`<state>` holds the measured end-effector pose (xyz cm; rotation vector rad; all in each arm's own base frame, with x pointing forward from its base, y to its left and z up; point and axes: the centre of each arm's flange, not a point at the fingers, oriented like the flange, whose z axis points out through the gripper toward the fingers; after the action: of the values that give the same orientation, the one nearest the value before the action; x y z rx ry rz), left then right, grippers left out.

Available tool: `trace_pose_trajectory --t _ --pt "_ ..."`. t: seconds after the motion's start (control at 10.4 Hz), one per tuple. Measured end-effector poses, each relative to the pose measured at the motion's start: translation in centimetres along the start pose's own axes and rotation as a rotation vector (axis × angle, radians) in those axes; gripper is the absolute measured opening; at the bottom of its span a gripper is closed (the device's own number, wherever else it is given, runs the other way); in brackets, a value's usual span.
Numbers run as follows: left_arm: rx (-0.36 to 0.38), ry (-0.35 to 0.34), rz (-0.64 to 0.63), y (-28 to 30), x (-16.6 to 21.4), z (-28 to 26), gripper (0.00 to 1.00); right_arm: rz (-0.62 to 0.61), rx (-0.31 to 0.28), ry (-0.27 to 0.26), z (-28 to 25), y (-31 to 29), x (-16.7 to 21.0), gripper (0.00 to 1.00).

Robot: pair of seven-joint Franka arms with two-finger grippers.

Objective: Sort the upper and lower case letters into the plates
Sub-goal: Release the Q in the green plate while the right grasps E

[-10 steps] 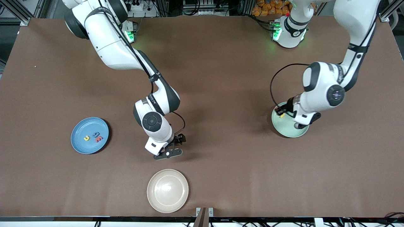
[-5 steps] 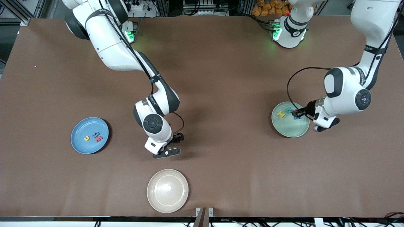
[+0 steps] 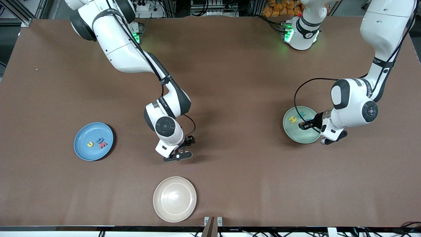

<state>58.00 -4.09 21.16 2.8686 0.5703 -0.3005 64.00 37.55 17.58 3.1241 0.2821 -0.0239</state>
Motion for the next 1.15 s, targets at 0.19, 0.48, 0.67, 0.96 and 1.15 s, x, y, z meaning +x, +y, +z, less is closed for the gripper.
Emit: trace_pose_trajectory --t 0.19,0.48,0.67,0.96,1.15 --pt "-0.003 -0.004 -0.002 0.0 0.4 0.4 0.64 0.003 0.0 0.001 0.0 -0.4 -0.1 1.0" --pt "0.065 0.036 0.079 0.2 0.8 -0.4 1.0 0.009 -0.009 -0.011 0.6 0.2 -0.3 1.0" --pt "0.136 0.107 0.164 0.8 1.1 -2.8 1.0 0.01 -0.01 -0.012 0.8 0.4 -0.4 1.0" --pt "0.197 0.207 0.251 2.5 0.3 -8.8 1.0 0.01 -0.008 -0.009 0.6 0.3 -0.4 0.93" --pt "0.249 0.215 0.279 4.3 -0.5 -13.7 1.0 0.018 -0.005 -0.002 -0.1 0.3 -0.2 0.62"
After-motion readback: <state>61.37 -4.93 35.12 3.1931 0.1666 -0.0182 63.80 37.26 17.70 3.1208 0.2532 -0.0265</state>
